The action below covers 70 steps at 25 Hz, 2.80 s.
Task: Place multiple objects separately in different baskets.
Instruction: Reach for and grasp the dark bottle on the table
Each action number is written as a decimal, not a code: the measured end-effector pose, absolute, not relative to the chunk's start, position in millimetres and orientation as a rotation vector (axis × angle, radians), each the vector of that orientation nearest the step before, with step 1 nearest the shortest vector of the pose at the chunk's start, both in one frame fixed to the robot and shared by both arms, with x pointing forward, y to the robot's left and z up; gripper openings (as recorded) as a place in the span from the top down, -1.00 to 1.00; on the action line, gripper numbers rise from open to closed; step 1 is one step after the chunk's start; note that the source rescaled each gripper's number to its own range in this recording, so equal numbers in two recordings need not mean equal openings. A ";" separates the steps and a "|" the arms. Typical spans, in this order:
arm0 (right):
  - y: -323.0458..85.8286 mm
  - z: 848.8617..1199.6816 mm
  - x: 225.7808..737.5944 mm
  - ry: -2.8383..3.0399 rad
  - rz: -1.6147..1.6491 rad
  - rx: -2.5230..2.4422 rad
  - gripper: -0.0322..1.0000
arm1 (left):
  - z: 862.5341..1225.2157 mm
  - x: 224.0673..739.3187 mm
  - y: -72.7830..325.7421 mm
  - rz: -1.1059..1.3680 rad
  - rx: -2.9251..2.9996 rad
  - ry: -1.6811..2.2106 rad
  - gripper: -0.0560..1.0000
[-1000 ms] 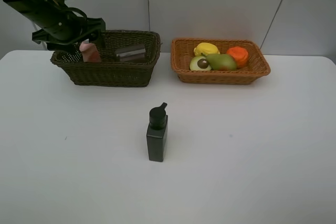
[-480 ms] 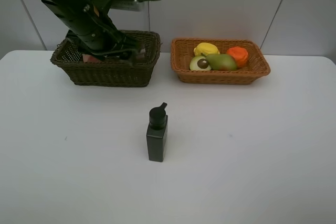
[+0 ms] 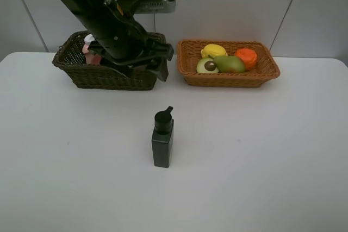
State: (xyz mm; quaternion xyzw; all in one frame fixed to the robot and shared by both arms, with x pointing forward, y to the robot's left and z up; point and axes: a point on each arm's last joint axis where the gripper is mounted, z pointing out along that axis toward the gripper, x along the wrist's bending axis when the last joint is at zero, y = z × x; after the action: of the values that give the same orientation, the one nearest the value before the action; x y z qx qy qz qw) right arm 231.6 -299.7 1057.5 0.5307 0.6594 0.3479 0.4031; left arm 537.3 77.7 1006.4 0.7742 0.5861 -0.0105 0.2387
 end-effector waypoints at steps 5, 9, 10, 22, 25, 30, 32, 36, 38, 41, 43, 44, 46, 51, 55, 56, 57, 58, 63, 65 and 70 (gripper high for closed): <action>-299.7 1057.5 231.6 1.666 0.879 1.341 -1.00 | 1012.1 522.3 61.8 -0.111 2.168 1.576 -1.00; -299.7 1057.5 231.6 1.666 0.879 1.341 -1.00 | 1012.2 505.6 44.6 -0.148 2.224 1.517 -1.00; -299.7 1057.5 231.6 1.666 0.879 1.341 -1.00 | 1012.1 501.2 40.8 -0.158 2.240 1.504 -1.00; -299.7 1057.5 231.6 1.666 0.879 1.341 -1.00 | 1010.0 488.9 34.1 -0.171 2.237 1.612 -1.00; -299.7 1057.5 231.6 1.666 0.879 1.341 -1.00 | 1008.7 490.8 38.5 -0.127 2.204 1.716 -1.00; -299.7 1057.5 231.6 1.666 0.879 1.341 -1.00 | 1007.7 487.1 38.1 -0.103 2.199 1.776 -1.00; -299.7 1057.5 231.6 1.666 0.879 1.341 -1.00 | 1007.2 483.6 35.3 -0.108 2.204 1.780 -1.00; -299.7 1057.5 231.6 1.666 0.879 1.341 -1.00 | 996.7 483.7 32.7 -0.126 2.202 1.854 -1.00; -299.7 1057.5 231.6 1.666 0.879 1.341 -1.00 | 988.2 484.9 31.4 -0.132 2.213 1.887 -1.00; -299.7 1057.5 231.6 1.666 0.879 1.341 -1.00 | 979.2 486.2 29.8 -0.138 2.226 1.910 -1.00; -299.7 1057.5 231.6 1.666 0.879 1.341 -1.00 | 975.4 486.8 29.0 -0.141 2.230 1.921 -1.00; -299.7 1057.5 231.6 1.666 0.879 1.341 -1.00 | 972.8 487.2 28.6 -0.144 2.234 1.927 -1.00; -299.7 1057.5 231.6 1.666 0.879 1.341 -1.00 | 966.4 487.9 27.4 -0.151 2.243 1.941 -1.00; -299.7 1057.5 231.6 1.666 0.879 1.341 -1.00 | 947.1 488.7 23.5 -0.178 2.266 1.986 -1.00; -299.7 1057.5 231.6 1.666 0.879 1.341 -1.00 | 940.1 482.3 13.7 -0.176 2.306 1.932 -1.00; -299.7 1057.5 231.6 1.666 0.879 1.341 -1.00 | 939.3 480.0 11.3 -0.178 2.317 1.918 -1.00; -299.7 1057.5 231.6 1.666 0.879 1.341 -1.00 | 938.8 477.6 9.0 -0.178 2.326 1.907 -1.00; -299.7 1057.5 231.6 1.666 0.879 1.341 -1.00 | 937.7 476.3 7.6 -0.180 2.332 1.904 -1.00; -299.7 1057.5 231.6 1.666 0.879 1.341 -1.00 | 933.8 474.5 6.5 -0.187 2.348 1.909 -1.00; -299.7 1057.5 231.6 1.666 0.879 1.341 -1.00 | 933.8 474.3 6.7 -0.188 2.352 1.911 -1.00; -299.7 1057.5 231.6 1.666 0.879 1.341 -1.00 | 933.8 474.0 7.0 -0.189 2.356 1.914 -1.00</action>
State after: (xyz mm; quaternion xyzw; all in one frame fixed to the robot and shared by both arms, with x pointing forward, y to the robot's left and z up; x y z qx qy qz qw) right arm 231.6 -299.7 1057.5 0.5307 0.6594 0.3479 0.4031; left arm 474.0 7.0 933.8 0.7737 0.6285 -0.0621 0.0503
